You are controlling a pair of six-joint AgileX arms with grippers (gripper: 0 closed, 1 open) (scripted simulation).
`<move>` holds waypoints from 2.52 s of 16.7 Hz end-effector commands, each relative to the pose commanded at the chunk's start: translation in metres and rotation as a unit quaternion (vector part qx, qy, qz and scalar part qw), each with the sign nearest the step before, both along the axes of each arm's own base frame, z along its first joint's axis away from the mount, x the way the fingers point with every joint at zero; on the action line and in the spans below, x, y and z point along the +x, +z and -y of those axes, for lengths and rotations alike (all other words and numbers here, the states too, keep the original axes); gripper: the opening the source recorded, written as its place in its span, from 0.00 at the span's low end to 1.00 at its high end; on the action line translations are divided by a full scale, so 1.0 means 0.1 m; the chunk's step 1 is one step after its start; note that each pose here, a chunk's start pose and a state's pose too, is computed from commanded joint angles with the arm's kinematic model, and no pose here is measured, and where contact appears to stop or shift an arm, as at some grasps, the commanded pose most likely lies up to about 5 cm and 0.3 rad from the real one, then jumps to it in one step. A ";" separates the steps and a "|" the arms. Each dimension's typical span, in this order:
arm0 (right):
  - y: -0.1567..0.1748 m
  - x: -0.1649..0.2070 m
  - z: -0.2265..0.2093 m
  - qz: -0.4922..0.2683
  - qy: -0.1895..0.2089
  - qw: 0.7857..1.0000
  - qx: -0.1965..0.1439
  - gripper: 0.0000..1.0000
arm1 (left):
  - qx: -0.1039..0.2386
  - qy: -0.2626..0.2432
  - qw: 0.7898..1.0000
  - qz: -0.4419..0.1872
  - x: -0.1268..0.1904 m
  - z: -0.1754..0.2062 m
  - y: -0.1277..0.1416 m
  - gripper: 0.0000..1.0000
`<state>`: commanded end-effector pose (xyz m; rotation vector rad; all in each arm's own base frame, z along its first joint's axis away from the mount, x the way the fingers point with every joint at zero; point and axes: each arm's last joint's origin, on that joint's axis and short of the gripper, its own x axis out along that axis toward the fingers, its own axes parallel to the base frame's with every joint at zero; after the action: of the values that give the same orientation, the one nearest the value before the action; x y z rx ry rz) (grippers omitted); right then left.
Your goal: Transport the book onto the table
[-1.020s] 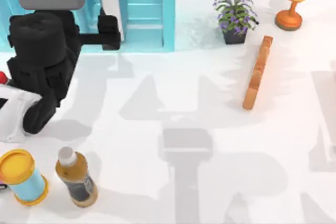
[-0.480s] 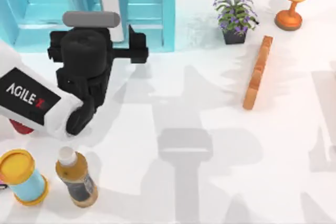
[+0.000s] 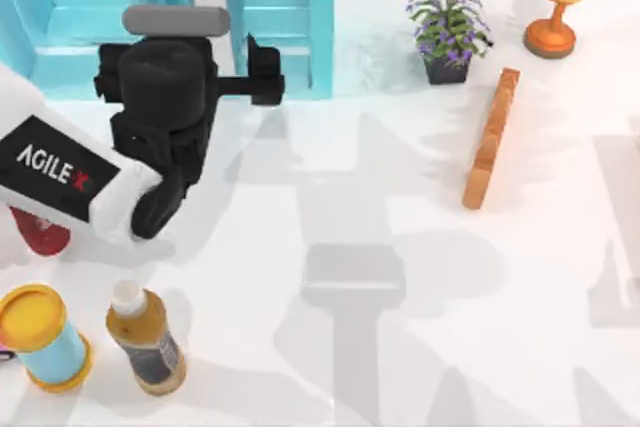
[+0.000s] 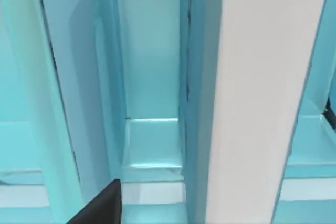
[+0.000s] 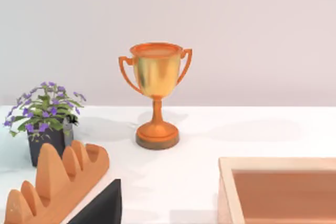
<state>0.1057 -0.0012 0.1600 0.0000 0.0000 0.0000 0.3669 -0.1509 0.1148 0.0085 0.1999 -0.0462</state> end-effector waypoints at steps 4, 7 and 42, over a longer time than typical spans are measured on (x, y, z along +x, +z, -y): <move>0.00 0.00 0.00 0.000 0.000 1.000 0.000 1.00 | 0.000 -0.001 1.000 -0.001 0.35 0.03 -0.06 1.00; 0.00 0.00 0.00 0.000 0.000 1.000 0.000 1.00 | 0.000 -0.001 1.000 -0.001 0.61 0.06 -0.15 1.00; 0.00 0.00 0.00 0.000 0.000 1.000 0.000 1.00 | 0.011 -0.003 1.000 -0.029 0.60 0.20 -0.04 0.00</move>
<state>0.1057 -0.0012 0.1600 0.0000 0.0000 0.0000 0.4266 -0.1710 0.1107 0.0301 0.2575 -0.0498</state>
